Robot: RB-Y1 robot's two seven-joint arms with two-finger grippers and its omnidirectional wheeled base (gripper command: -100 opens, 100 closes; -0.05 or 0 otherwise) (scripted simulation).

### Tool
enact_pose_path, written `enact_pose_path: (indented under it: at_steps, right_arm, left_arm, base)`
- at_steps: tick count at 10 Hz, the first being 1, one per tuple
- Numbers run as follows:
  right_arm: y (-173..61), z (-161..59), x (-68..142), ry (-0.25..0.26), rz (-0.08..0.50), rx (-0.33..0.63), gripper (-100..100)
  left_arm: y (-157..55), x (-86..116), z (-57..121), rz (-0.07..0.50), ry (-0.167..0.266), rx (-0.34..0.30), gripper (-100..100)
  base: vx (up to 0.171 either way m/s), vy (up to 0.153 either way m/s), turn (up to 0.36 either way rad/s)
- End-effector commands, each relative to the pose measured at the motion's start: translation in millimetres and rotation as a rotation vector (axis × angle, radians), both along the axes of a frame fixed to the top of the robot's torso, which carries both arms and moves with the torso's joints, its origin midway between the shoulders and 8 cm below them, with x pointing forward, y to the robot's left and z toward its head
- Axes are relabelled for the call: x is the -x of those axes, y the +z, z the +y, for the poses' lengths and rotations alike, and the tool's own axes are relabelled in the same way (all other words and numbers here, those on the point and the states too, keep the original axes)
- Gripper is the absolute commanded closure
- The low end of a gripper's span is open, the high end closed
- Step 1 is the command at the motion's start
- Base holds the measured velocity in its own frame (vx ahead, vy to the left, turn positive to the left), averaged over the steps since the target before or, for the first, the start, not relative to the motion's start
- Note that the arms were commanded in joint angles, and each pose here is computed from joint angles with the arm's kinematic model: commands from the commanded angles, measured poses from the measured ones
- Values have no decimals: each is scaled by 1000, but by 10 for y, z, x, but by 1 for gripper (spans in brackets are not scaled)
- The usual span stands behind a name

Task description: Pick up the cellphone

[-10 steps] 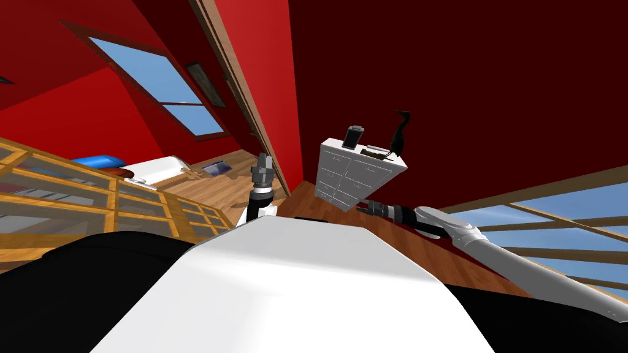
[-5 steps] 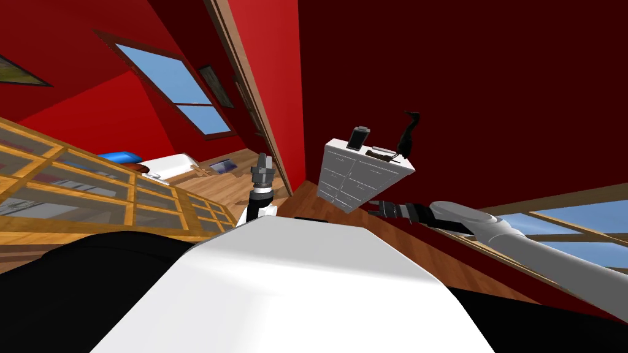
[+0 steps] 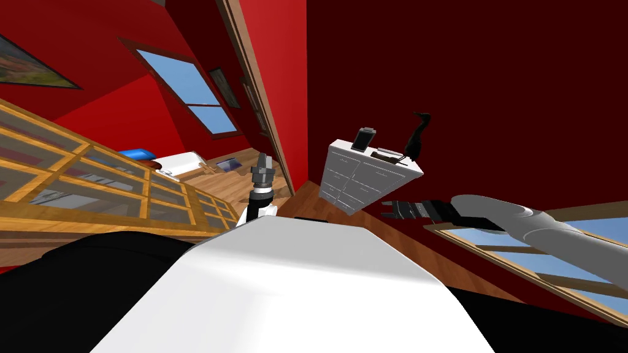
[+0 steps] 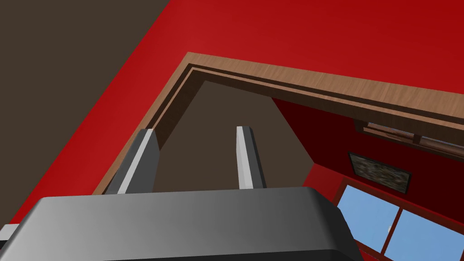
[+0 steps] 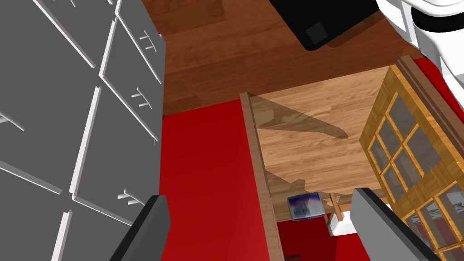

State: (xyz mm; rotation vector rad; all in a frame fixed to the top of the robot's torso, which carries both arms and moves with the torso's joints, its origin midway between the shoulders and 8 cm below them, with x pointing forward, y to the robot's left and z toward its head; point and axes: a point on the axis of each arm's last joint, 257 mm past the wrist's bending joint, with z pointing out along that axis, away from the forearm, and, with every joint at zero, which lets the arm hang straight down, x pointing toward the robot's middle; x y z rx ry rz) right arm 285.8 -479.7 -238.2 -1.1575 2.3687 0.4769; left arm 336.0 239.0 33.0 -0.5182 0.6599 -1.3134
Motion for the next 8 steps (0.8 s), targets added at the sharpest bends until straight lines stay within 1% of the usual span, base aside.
enact_pose_path:
  at_steps: [1, 2, 3, 4, 5, 6, 7, 8]
  right_arm:
    - [101, -148, 44, 9, 18, 52, -100]
    - [148, -196, 41, 10, 19, 69, -100]
    - [255, -452, 104, 15, 46, 138, -100]
    - [337, -526, 100, 16, 47, 165, -100]
    - [450, -748, 163, 14, 72, 223, -100]
    - [532, -811, 161, 15, 73, 248, -100]
    - [556, -829, 160, 15, 73, 255, -100]
    - [720, -1054, 222, 6, 96, 317, -100]
  left_arm:
    - [0, 0, 0, 0, 0, 0, 0]
    - [0, 0, 0, 0, 0, 0, 0]
    - [0, 0, 0, 0, 0, 0, 0]
    - [0, 0, 0, 0, 0, 0, 0]
    - [0, 0, 0, 0, 0, 0, 0]
    - [0, 0, 0, 0, 0, 0, 0]
    - [0, 0, 0, 0, 0, 0, 0]
    - [0, 0, 0, 0, 0, 0, 0]
  base:
    - [19, 31, 55]
    - [5, 13, -9]
    - [22, 31, 101]
    - [24, 30, 76]
    - [42, 39, 115]
    - [42, 32, 62]
    - [20, 12, -6]
    - [40, 24, 95]
